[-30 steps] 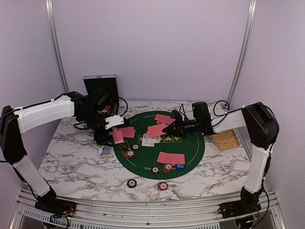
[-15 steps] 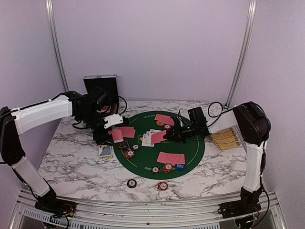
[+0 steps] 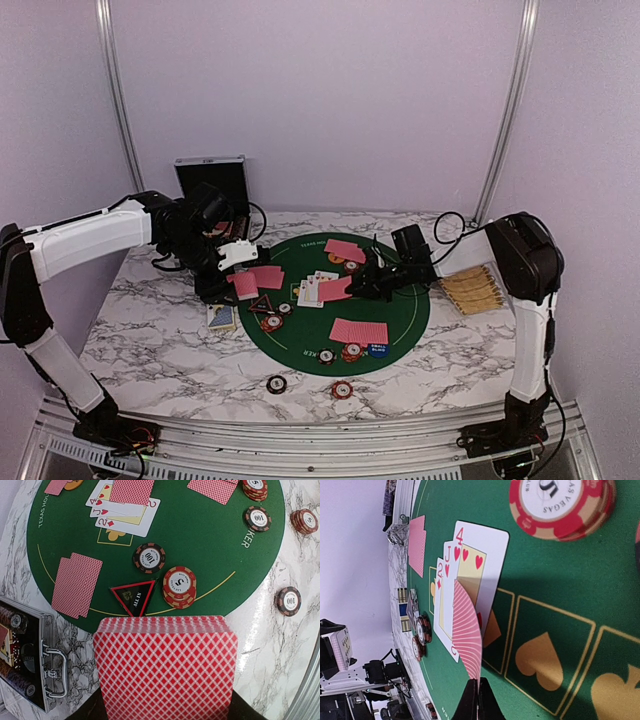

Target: Distribute texas hold em gaming equipment

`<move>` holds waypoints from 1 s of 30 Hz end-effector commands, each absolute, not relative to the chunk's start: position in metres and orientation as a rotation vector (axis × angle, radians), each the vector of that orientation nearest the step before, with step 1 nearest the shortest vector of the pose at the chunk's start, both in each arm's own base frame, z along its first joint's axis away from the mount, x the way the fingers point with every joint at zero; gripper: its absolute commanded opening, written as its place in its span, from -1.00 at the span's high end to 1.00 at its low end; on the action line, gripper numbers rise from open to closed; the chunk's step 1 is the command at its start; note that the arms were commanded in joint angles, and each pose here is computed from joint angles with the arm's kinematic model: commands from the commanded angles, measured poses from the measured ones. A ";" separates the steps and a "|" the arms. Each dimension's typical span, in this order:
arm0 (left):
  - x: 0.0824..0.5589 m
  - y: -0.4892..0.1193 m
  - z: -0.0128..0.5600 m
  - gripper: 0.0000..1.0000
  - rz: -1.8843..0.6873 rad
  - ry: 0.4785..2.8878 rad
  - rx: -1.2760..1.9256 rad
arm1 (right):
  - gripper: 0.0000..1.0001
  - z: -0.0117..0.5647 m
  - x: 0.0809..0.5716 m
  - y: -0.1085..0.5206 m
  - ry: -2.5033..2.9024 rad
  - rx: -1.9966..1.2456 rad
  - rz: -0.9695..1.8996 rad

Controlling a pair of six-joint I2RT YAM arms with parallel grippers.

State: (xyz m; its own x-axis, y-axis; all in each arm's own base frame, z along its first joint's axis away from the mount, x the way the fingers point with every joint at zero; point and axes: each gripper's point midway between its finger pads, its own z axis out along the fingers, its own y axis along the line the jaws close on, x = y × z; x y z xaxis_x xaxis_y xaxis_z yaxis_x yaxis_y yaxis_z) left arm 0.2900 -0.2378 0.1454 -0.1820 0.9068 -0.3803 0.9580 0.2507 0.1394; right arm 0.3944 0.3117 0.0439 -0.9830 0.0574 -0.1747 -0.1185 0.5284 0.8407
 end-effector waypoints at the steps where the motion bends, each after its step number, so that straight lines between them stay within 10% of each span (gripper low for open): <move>1: 0.287 -0.236 0.156 1.00 -0.186 2.122 1.694 | 0.91 0.038 0.399 0.305 2.609 -0.068 1.372; 21: 0.288 -0.238 0.157 1.00 -0.194 2.122 1.694 | -0.26 0.101 0.401 0.301 2.540 -0.134 1.140; 30: 0.286 -0.240 0.159 1.00 -0.207 2.117 1.695 | -0.63 0.166 0.344 0.418 2.371 -0.418 1.597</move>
State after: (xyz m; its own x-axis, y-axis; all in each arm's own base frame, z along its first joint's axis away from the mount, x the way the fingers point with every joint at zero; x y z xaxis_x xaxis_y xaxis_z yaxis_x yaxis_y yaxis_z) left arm 0.2898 -0.2379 0.1457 -0.1817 0.9065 -0.3810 0.9581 0.2505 0.1391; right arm 0.3694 0.3624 0.1251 -0.9387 -0.0260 -0.3437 -0.3009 0.5481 0.7804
